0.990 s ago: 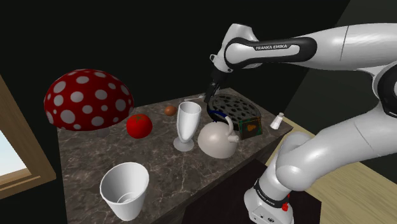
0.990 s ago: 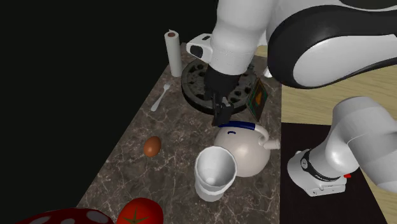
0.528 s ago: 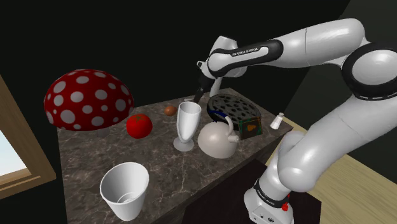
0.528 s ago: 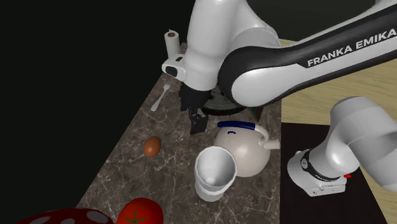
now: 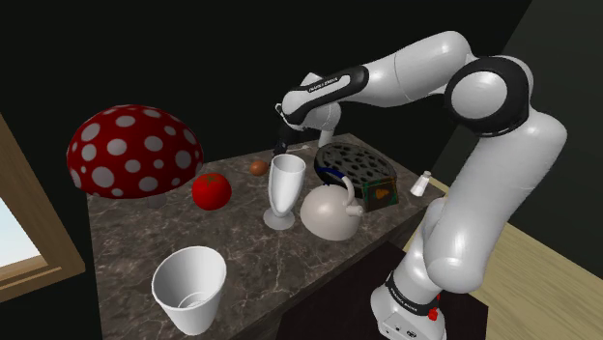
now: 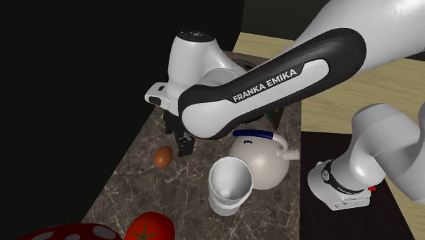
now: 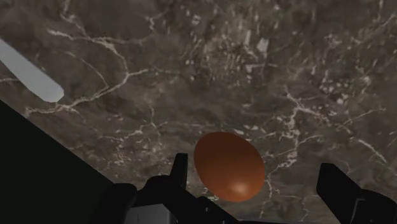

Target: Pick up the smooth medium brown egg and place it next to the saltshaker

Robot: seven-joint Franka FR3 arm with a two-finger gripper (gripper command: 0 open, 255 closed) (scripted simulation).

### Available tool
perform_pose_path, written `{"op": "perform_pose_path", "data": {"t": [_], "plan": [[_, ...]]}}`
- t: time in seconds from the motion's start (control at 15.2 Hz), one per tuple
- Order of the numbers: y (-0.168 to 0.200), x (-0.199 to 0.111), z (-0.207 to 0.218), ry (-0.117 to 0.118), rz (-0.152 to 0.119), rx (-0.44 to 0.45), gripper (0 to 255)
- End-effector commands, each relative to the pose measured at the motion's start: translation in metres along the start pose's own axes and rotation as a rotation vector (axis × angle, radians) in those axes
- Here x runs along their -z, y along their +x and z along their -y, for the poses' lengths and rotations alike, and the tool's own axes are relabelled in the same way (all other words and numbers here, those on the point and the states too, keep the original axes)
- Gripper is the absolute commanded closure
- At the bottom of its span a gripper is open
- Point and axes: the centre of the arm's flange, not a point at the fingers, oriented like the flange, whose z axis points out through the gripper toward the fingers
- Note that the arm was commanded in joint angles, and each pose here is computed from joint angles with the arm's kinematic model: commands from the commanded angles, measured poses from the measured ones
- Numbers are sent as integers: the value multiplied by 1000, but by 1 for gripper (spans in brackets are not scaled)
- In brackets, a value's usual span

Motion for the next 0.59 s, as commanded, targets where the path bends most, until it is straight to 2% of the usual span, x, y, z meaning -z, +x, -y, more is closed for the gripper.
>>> {"op": "perform_pose_path", "data": {"t": [0.0, 0.07, 0.53], "plan": [[15, -20, -7, 8, -23, 48, 0], [21, -28, -10, 11, -32, 67, 0], [22, -65, -9, 11, -32, 67, 0]]}}
